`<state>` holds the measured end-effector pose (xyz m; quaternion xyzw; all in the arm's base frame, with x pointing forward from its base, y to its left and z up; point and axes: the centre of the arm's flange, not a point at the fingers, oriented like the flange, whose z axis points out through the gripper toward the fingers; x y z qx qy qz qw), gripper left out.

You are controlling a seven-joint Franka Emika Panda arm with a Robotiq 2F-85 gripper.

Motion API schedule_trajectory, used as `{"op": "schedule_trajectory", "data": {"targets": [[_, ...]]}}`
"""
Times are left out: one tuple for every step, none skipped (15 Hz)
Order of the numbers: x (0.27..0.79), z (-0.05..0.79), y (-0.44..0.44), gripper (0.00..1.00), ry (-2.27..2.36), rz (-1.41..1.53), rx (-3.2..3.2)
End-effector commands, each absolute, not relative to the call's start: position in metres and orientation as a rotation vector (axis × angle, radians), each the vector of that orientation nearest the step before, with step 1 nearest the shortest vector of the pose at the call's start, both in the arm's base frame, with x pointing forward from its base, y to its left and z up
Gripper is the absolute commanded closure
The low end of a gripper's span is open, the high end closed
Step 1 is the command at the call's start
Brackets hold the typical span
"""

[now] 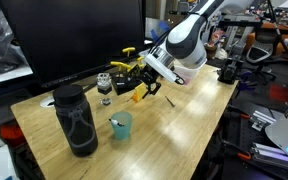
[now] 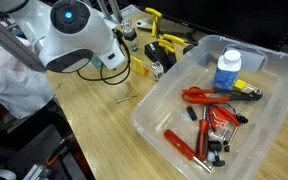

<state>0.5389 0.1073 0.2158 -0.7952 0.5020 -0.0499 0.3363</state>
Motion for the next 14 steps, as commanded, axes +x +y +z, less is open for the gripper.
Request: {"op": "schedule_trajectory", "data": {"targets": [[0.514, 0.237, 0.101, 0.00, 1.355, -0.215, -2.112], [0.510, 0.240, 0.099, 0.00, 1.367, -0.220, -2.125], [0.504, 0.244, 0.097, 0.00, 1.369, -0.218, -2.143], [0.498, 0.246, 0.095, 0.00, 1.366, -0.212, -2.161], [0.492, 0.248, 0.093, 0.00, 1.357, -0.190, -2.178], [0.507, 0.232, 0.098, 0.00, 1.354, -0.204, -2.145], [0.502, 0.233, 0.098, 0.00, 1.351, -0.204, -2.159], [0.499, 0.234, 0.097, 0.00, 1.351, -0.207, -2.168], [0.498, 0.235, 0.096, 0.00, 1.351, -0.208, -2.171], [0.498, 0.235, 0.096, 0.00, 1.352, -0.208, -2.171], [0.498, 0.235, 0.095, 0.00, 1.353, -0.207, -2.171], [0.498, 0.235, 0.095, 0.00, 1.353, -0.206, -2.171], [0.498, 0.235, 0.095, 0.00, 1.353, -0.206, -2.171], [0.498, 0.235, 0.095, 0.00, 1.353, -0.205, -2.171]]}}
